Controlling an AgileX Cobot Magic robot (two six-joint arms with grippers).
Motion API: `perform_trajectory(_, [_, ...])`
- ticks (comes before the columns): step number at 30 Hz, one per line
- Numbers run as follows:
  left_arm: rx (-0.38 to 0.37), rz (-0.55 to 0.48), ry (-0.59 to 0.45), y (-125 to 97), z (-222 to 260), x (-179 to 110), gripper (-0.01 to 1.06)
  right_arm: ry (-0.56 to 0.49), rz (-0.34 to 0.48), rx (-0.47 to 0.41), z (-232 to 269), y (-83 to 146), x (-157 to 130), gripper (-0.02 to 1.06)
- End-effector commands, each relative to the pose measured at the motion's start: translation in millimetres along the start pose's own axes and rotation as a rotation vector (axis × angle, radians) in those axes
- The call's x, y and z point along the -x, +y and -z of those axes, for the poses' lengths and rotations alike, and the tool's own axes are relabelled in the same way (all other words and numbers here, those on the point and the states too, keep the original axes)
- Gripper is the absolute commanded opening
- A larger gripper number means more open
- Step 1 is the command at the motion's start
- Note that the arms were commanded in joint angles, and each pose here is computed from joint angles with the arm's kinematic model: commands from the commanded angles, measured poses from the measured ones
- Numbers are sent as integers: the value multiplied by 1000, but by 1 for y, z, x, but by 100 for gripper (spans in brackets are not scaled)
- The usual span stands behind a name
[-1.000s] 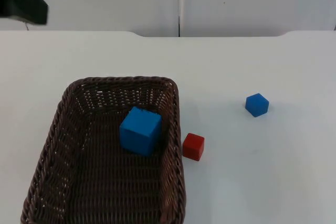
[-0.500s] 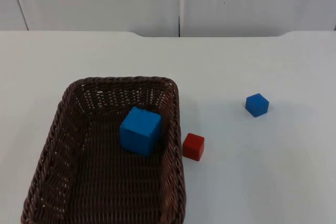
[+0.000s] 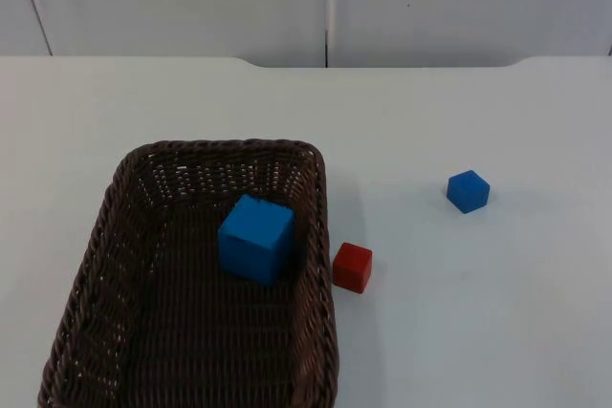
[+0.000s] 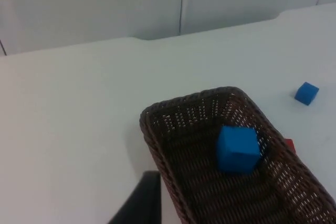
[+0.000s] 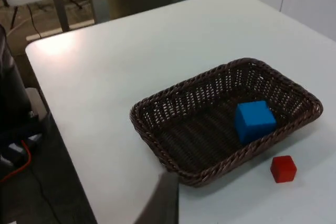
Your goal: Pick up the basket with the left hand and place the largest block into the basket with the right hand.
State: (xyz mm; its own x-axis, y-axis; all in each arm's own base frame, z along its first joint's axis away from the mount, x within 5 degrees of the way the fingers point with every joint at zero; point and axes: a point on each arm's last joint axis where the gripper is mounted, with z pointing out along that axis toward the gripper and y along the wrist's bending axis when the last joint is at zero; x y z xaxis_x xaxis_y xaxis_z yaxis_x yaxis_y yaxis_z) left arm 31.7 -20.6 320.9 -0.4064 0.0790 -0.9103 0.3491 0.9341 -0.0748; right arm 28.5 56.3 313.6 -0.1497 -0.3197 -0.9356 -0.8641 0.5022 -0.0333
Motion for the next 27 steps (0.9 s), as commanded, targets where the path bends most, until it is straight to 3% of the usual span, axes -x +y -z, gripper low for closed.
perform_trajectory(1, [4,-19,5,-1,12,-11,105,-28,2,-2,11,3,-5,81])
perform_trajectory(8, [30,-52,6,-1,28,-26,105,-36,-17,-25,32,6,-18,81])
perform_trajectory(12, [36,-135,-34,-1,37,-31,105,-30,-43,-73,43,5,-27,81])
perform_trajectory(18, [1,-118,8,-4,38,-37,105,-12,-54,-81,51,6,-36,81])
perform_trajectory(27, [6,-86,7,-4,38,-37,105,-36,-58,-82,57,8,-39,81])
